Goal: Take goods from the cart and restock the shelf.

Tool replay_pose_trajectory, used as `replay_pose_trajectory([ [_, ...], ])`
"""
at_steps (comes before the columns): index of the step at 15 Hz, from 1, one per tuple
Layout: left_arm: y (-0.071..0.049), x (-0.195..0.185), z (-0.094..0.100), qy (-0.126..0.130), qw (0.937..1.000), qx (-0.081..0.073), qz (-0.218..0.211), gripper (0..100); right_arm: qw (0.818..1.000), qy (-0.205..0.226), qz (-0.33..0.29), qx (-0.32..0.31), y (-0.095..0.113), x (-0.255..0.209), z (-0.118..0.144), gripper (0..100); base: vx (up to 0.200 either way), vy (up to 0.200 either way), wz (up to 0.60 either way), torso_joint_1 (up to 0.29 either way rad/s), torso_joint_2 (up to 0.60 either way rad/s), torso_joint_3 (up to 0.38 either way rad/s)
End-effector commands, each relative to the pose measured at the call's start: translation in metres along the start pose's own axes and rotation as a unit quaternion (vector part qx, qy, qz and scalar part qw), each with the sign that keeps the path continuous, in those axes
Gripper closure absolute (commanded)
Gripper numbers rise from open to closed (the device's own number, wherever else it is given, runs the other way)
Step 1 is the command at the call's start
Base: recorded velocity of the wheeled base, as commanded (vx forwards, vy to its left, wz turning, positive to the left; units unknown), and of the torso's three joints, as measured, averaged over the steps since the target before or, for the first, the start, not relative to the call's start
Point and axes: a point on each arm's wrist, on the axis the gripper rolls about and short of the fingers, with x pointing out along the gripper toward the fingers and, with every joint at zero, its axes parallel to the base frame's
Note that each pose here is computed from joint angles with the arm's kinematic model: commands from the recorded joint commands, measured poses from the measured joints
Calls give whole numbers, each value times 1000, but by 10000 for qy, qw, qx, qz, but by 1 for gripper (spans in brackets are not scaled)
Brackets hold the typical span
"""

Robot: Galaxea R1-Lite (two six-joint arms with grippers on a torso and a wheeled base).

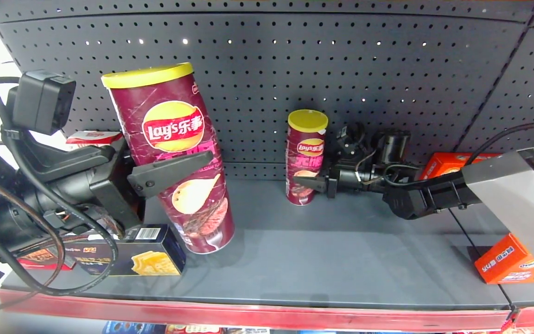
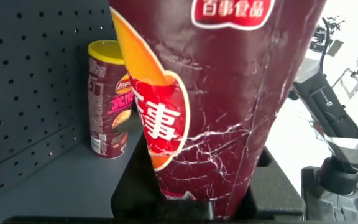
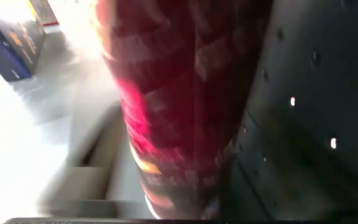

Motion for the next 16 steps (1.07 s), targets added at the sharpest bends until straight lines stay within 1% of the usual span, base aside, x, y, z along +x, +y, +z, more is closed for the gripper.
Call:
replay_pose_trajectory([
  [1,2,1,-2,28,10000,-33,6,100,10000,8,27,17,1,1,-1,100,0,0,0,0,0,0],
  [5,1,1,-2,28,10000,-25,6,100,10000,-5,17,-1,3,-2,3,100,0,0,0,0,0,0],
  [8,1,0,-2,28,10000,-24,14,100,10000,-24,-81,-41,16,-4,19,100,0,0,0,0,0,0],
  [12,-1,-3,-7,83,9999,-86,29,100,10000,-92,23,-31,48,-8,46,100,0,0,0,0,0,0],
  [14,-1,-4,-6,78,9999,-79,35,100,9998,-172,94,-96,75,-14,56,100,0,0,0,0,0,0],
  [15,-1,-4,-6,76,9999,-76,50,100,9997,-171,133,-83,91,-19,57,100,0,0,0,0,0,0],
  [16,-1,-4,-6,76,9999,-76,50,100,9997,-172,133,-82,98,-21,58,100,0,0,0,0,0,0],
])
